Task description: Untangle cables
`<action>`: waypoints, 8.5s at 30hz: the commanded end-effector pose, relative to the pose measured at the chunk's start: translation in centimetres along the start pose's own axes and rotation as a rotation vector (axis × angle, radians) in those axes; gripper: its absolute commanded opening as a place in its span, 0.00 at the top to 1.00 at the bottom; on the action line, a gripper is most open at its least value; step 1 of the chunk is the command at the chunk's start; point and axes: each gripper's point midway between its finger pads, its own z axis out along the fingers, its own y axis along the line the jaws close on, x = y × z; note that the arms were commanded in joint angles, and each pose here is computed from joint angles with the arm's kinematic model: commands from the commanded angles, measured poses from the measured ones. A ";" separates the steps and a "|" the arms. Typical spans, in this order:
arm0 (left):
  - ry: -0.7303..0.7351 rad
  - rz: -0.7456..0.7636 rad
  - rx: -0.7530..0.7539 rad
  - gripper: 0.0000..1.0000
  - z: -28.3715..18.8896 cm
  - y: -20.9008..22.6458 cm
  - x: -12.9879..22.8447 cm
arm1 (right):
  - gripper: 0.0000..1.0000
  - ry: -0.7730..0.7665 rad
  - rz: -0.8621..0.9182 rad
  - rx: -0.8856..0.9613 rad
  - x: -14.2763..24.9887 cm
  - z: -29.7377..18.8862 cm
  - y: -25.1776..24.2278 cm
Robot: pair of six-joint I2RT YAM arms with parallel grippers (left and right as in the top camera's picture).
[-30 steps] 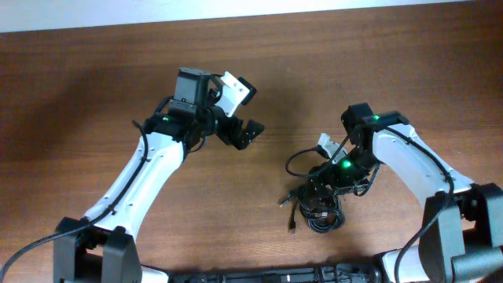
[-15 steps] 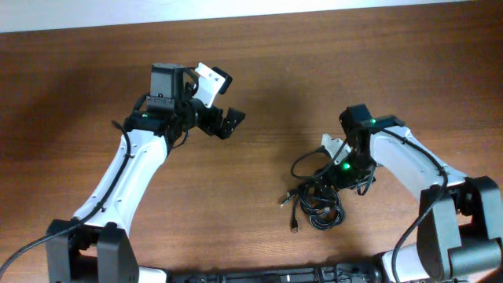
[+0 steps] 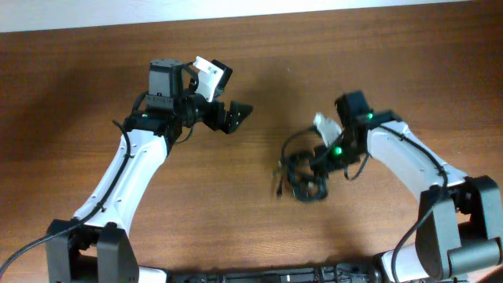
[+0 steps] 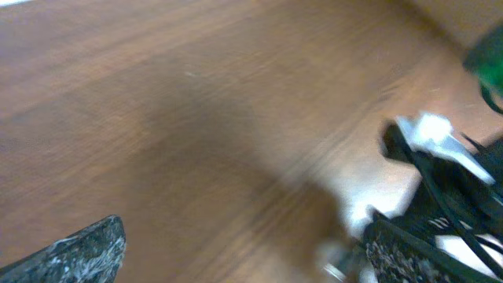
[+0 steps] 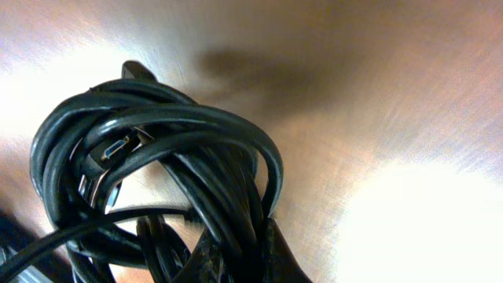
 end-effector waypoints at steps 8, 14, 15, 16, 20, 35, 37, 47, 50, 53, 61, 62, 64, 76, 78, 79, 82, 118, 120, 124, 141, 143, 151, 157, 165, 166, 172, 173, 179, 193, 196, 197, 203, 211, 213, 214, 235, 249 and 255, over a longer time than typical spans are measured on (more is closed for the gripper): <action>-0.023 -0.250 0.438 0.01 -1.6 -7.1 -1.6 | 0.96 -0.473 -0.122 0.215 -11.3 -13.5 1.7; -0.027 -0.318 0.516 0.01 0.1 -11.6 -4.0 | 0.96 -0.743 -0.213 0.233 -11.8 -21.4 5.1; -0.039 -0.334 0.509 0.01 0.5 -12.1 -4.6 | 0.96 -0.779 -0.226 0.235 -11.8 -22.5 5.6; -0.051 -0.365 0.504 0.01 0.8 -12.6 -5.3 | 0.96 -0.804 -0.234 0.237 -11.8 -23.2 5.8; -0.105 -0.377 0.527 0.01 0.7 -13.4 -7.1 | 0.96 -0.845 -0.248 0.237 -11.9 -24.2 6.3; -0.098 -0.441 0.574 0.01 0.3 -14.3 -7.8 | 0.96 -0.797 -0.317 0.047 -10.9 -23.0 9.4; -0.092 -0.438 0.584 0.01 0.2 -14.5 -7.7 | 0.96 -0.812 -0.259 0.104 -11.3 -23.3 8.2; -0.065 -0.502 0.520 0.02 1.0 -13.4 -6.8 | 0.96 -0.875 -0.257 0.130 -12.3 -24.5 8.1; -0.065 -0.502 0.520 0.37 1.0 -13.4 -6.8 | 0.96 -0.876 -0.257 0.130 -12.3 -24.6 8.1; -0.068 -0.504 0.517 0.78 1.0 -13.3 -6.8 | 0.96 -0.876 -0.257 0.130 -12.3 -24.6 8.1; -0.092 -0.478 0.527 0.85 0.8 -13.5 -7.4 | 0.96 -0.859 -0.265 0.101 -12.0 -24.2 8.5; -0.100 -0.477 0.533 0.77 0.7 -13.6 -7.7 | 0.96 -0.859 -0.265 0.101 -12.0 -24.2 8.5; -0.099 -0.498 0.558 0.65 0.4 -13.9 -8.0 | 0.96 -0.860 -0.265 0.101 -12.0 -24.2 8.5; -0.119 -0.486 0.562 1.00 0.3 -13.9 -8.5 | 0.96 -0.860 -0.265 0.101 -12.0 -24.2 8.5; -0.104 -0.513 0.543 1.00 0.5 -13.5 -8.1 | 0.96 -0.866 -0.261 0.109 -12.1 -24.4 8.4; -0.092 -0.568 0.480 1.00 1.0 -12.2 -7.4 | 0.96 -0.882 -0.222 0.104 -12.2 -24.8 7.9; 0.027 -0.914 0.127 1.00 2.1 -5.1 -1.7 | 0.96 -0.936 -0.150 0.098 -12.0 -26.8 6.5; -0.413 0.610 0.902 1.00 -8.3 -16.9 -7.9 | 0.31 -0.891 -0.800 -0.054 -7.8 -26.4 13.3; -0.409 0.610 0.914 1.00 -8.2 -17.3 -7.8 | 0.37 -0.899 -0.881 -0.029 -7.7 -26.4 13.5; -0.405 0.606 0.920 1.00 -8.2 -17.5 -7.8 | 0.53 -0.917 -1.006 0.034 -7.9 -26.6 13.5; -0.451 0.260 0.634 1.00 -6.8 -12.0 -11.9 | 0.96 -0.754 -0.881 -0.047 -5.8 -23.4 12.3; -0.475 0.119 0.522 1.00 -6.0 -9.6 -13.1 | 0.96 -0.724 -0.861 -0.066 -5.2 -22.9 12.3; -0.445 0.063 0.541 1.00 -5.6 -9.9 -12.8 | 0.70 -0.672 -0.820 -0.041 -4.6 -22.1 11.4; -0.335 0.245 0.795 1.00 -7.8 -13.7 -9.7 | 0.28 -0.751 -0.850 0.123 -7.2 -23.7 9.9; -0.310 0.331 0.886 1.00 -8.4 -15.9 -8.8 | 0.24 -0.886 -1.070 0.048 -7.9 -25.5 13.1; -0.316 0.365 0.904 1.00 -8.3 -16.9 -8.8 | 0.24 -0.903 -1.128 0.012 -7.5 -25.7 14.0; -0.375 0.468 0.909 1.00 -8.4 -18.7 -9.4 | 0.93 -0.892 -1.146 -0.041 -6.7 -25.3 14.6; -0.389 0.458 0.890 1.00 -8.2 -18.5 -9.7 | 0.96 -0.894 -1.150 -0.071 -6.4 -25.3 14.9; -0.389 0.340 0.833 0.01 -8.2 -16.8 -10.8 | 0.96 -0.768 -0.916 -0.010 -6.2 -23.6 12.1; -0.604 0.083 0.478 0.01 -5.8 -13.2 -16.4 | 0.96 -0.747 -0.504 0.012 -7.4 -23.7 9.5; -0.630 -0.029 0.200 0.01 -3.9 -8.0 -16.7 | 0.96 -0.749 -0.487 0.006 -7.4 -23.7 9.5; -0.597 0.055 0.203 0.01 -3.5 -8.5 -15.9 | 0.96 -0.748 -0.483 0.015 -7.4 -23.7 9.3; -0.397 0.459 0.077 0.01 -6.5 -10.8 -11.7 | 0.96 -0.745 -0.460 0.078 -7.7 -23.8 8.2; -0.458 0.661 0.180 0.01 -12.1 -17.2 -11.4 | 0.96 -0.781 -0.762 -0.167 -6.0 -24.1 13.6; -0.420 0.766 0.204 0.01 -11.1 -18.5 -10.0 | 0.96 -0.782 -0.768 -0.166 -6.0 -24.1 13.6; -0.402 0.799 0.192 0.01 -10.6 -18.9 -9.5 | 0.96 -0.783 -0.778 -0.163 -6.0 -24.1 13.6; -0.342 0.826 0.090 0.62 -7.6 -19.6 -9.1 | 0.96 -0.769 -0.987 -0.158 -5.0 -23.1 15.9; -0.327 0.679 -0.081 1.00 -7.5 -16.5 -10.2 | 0.31 -0.746 -0.943 -0.071 -5.6 -22.8 14.4; -0.391 0.449 -0.113 1.00 -8.2 -15.7 -11.8 | 0.30 -0.708 -0.824 0.022 -6.1 -22.4 12.3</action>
